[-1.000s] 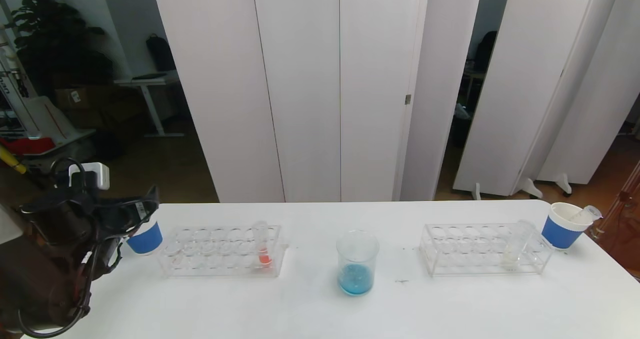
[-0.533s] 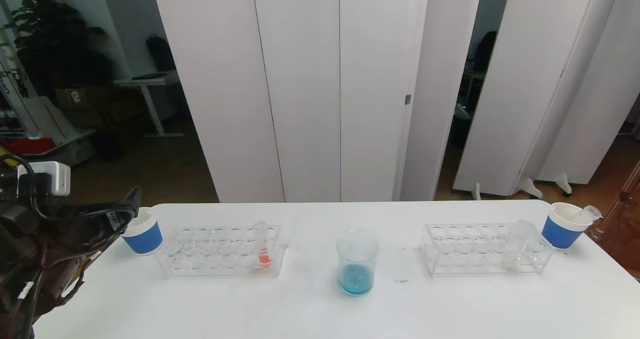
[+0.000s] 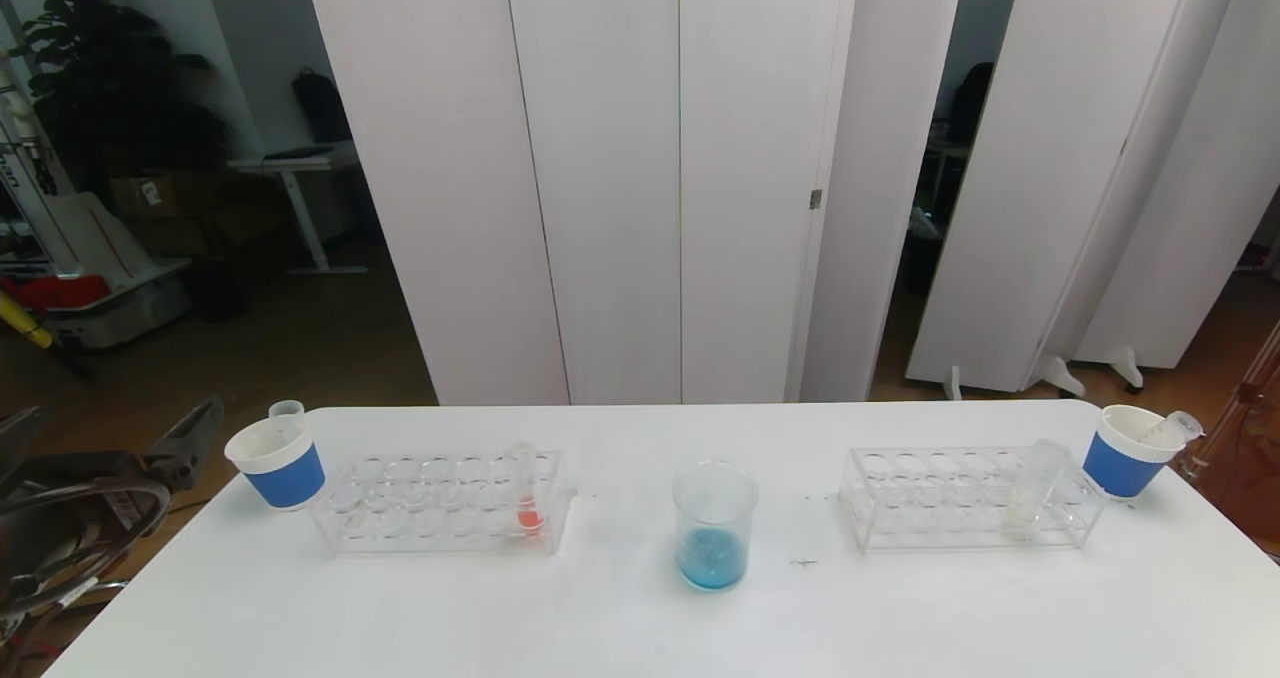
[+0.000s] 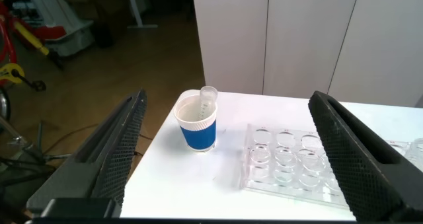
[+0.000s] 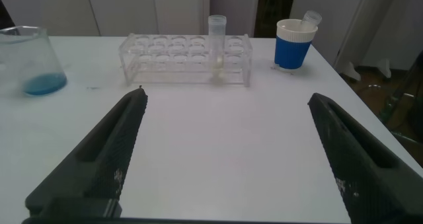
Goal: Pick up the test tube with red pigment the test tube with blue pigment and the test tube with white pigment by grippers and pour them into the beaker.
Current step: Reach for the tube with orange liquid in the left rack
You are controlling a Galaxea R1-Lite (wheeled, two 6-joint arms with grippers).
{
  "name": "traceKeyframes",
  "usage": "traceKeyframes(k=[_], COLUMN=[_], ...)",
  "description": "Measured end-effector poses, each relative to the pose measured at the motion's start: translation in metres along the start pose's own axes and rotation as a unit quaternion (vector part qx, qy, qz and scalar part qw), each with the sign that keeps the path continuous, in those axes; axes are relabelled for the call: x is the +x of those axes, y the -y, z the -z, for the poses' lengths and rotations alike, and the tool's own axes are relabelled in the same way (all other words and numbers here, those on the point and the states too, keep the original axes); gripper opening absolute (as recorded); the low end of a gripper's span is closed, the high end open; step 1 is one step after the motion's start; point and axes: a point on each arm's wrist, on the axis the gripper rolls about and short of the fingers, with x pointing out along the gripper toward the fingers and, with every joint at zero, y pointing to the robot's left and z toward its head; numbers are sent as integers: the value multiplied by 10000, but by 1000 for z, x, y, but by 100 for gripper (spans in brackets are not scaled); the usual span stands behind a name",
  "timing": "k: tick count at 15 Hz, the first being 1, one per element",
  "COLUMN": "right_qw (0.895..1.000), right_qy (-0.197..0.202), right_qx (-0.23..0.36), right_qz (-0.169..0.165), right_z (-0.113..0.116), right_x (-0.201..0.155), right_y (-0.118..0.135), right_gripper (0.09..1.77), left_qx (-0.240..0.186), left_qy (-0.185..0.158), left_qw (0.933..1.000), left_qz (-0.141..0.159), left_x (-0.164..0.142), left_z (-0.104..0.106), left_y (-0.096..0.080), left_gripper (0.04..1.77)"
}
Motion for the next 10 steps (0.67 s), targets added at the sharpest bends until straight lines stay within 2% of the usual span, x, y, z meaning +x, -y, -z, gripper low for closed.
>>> traceKeyframes(k=[5,10], right_qw=[10000,10000], right_qy=[0,0], right_qx=[0,0], right_qz=[0,2], right_z=[0,0], right_x=[0,0], right_y=[0,0], right_gripper=[175,175], left_qx=[-2,-11], left_qy=[-64,167], left_qw=[9998,9995], left_qz=[214,250], left_x=[-73,-135], left_z=[-7,6], left_y=[-10,-23], left_gripper=[175,175])
